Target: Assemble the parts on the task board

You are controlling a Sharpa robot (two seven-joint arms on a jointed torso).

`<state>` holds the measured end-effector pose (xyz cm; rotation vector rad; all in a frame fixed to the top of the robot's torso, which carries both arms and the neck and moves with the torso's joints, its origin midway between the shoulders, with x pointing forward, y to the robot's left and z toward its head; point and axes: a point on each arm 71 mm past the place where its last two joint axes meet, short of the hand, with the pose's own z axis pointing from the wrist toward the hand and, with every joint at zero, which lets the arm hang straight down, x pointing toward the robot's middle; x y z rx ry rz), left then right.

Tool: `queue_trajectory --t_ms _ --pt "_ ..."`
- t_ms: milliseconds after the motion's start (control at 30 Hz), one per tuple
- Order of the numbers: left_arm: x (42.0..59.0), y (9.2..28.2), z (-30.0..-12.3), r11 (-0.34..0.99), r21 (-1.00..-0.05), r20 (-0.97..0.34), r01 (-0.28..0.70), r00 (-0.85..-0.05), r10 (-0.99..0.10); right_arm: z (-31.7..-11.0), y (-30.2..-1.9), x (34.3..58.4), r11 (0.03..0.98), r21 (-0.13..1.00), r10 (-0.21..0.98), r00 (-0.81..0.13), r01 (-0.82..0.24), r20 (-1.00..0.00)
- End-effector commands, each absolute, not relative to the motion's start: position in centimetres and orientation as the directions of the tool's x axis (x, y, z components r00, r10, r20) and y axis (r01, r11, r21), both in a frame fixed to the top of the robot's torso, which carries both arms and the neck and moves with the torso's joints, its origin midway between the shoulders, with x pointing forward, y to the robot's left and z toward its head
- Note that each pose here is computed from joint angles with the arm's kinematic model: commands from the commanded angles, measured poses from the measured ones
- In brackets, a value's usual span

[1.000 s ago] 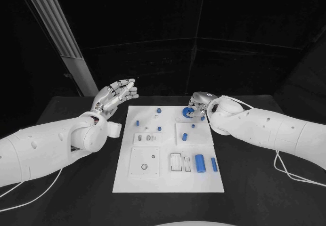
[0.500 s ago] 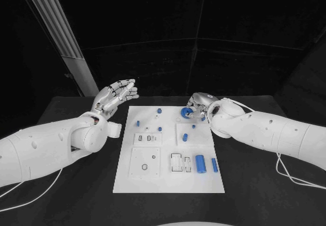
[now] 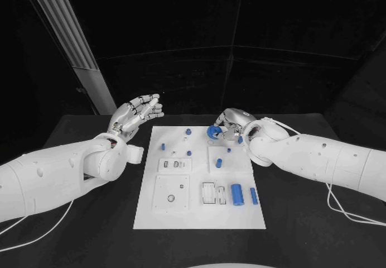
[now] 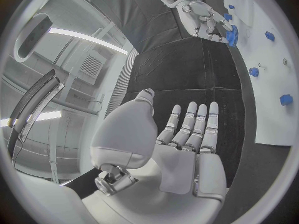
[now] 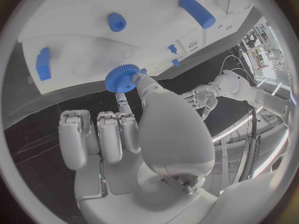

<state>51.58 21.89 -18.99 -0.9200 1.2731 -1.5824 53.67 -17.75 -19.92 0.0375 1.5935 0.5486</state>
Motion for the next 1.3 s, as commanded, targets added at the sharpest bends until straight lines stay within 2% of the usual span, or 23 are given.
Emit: queue_trajectory --t_ms 33,367,733,1300 --pt "51.2 21.9 -17.5 -0.158 -0.917 0.021 0.366 -0.351 -0.936 -19.1 -16.8 53.4 0.851 0.392 0.393 -0.071 -0.351 -0.917" --pt "51.3 21.8 -17.5 -0.158 -0.917 0.020 0.366 -0.352 -0.936 -19.0 -13.8 53.2 0.819 0.400 0.399 -0.093 -0.412 -0.912" --pt "51.3 21.6 -17.5 -0.159 -0.916 0.020 0.367 -0.355 -0.935 -19.1 -10.5 53.6 0.806 0.353 0.353 -0.092 -0.476 -0.931" --pt "51.3 21.5 -17.5 -0.160 -0.916 0.020 0.367 -0.355 -0.935 -20.0 -8.1 54.7 0.821 0.299 0.269 -0.131 -0.487 -0.954"
